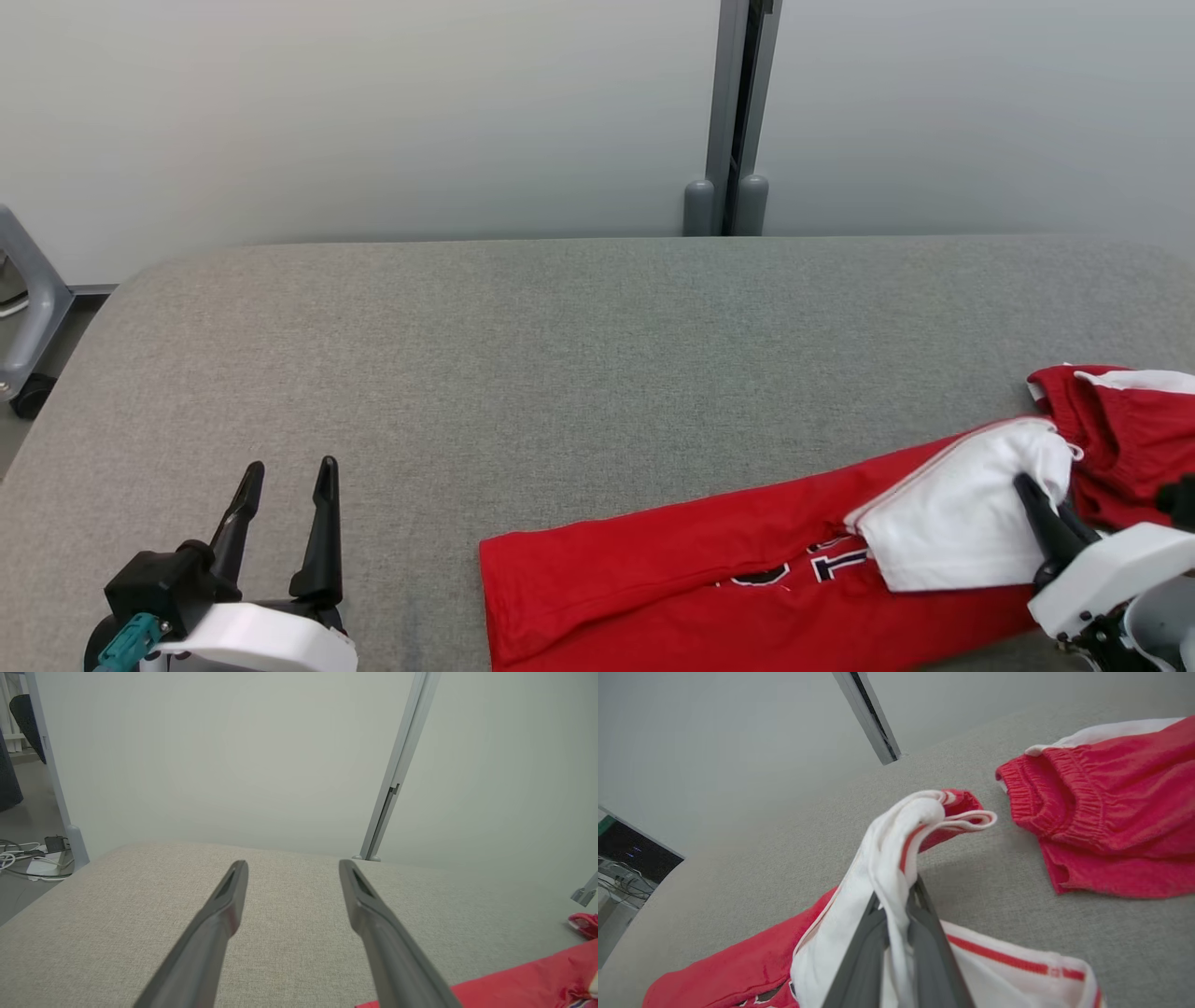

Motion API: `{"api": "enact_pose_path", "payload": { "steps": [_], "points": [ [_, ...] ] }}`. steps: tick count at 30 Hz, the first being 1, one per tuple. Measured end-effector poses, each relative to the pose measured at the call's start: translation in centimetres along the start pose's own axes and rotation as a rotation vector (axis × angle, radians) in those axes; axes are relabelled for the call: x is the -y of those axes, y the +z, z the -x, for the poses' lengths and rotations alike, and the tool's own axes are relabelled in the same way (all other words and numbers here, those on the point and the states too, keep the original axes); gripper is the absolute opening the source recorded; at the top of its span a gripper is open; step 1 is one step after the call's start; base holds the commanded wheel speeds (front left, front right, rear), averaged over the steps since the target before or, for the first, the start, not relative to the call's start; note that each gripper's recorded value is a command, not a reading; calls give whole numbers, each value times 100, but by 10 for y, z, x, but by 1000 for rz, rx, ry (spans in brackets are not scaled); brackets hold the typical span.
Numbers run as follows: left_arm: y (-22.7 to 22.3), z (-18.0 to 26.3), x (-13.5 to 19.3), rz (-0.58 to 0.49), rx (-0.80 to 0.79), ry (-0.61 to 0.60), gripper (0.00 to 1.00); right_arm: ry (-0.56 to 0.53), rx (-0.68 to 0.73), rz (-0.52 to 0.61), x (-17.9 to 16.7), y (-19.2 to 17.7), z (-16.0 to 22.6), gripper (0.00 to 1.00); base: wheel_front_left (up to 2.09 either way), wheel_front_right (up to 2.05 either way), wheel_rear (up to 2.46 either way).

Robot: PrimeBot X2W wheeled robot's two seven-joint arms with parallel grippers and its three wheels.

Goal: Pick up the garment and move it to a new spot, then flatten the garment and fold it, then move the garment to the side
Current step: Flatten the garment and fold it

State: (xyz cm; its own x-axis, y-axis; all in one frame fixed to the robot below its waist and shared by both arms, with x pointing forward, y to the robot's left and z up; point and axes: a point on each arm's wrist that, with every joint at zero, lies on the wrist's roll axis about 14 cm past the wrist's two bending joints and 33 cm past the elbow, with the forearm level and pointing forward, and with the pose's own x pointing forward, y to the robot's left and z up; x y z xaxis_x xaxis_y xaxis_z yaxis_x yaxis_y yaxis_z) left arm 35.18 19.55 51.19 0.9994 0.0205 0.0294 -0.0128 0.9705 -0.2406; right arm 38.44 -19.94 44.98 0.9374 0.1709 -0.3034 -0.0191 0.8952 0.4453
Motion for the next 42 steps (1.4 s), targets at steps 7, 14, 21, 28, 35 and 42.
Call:
{"api": "enact_pose_path", "payload": {
  "steps": [7,14,21,28,35,42],
  "points": [
    [1,5,-4,9,7,16,100,168,27,82,-64,15,0,0,0,0,0],
    [2,13,-14,15,16,49,100,365,-81,146,-143,-12,1,0,0,0,0],
    [4,23,-32,15,21,103,100,465,-246,174,-188,-60,-9,0,0,0,0],
    [-1,37,-45,25,11,155,100,525,-397,172,-216,-109,-18,0,0,0,0],
    [-1,48,-60,19,9,203,100,586,-462,171,-241,-132,-25,0,0,0,0],
    [0,46,-67,6,7,222,100,630,-511,169,-257,-148,-27,0,0,0,0]
  ]
}}
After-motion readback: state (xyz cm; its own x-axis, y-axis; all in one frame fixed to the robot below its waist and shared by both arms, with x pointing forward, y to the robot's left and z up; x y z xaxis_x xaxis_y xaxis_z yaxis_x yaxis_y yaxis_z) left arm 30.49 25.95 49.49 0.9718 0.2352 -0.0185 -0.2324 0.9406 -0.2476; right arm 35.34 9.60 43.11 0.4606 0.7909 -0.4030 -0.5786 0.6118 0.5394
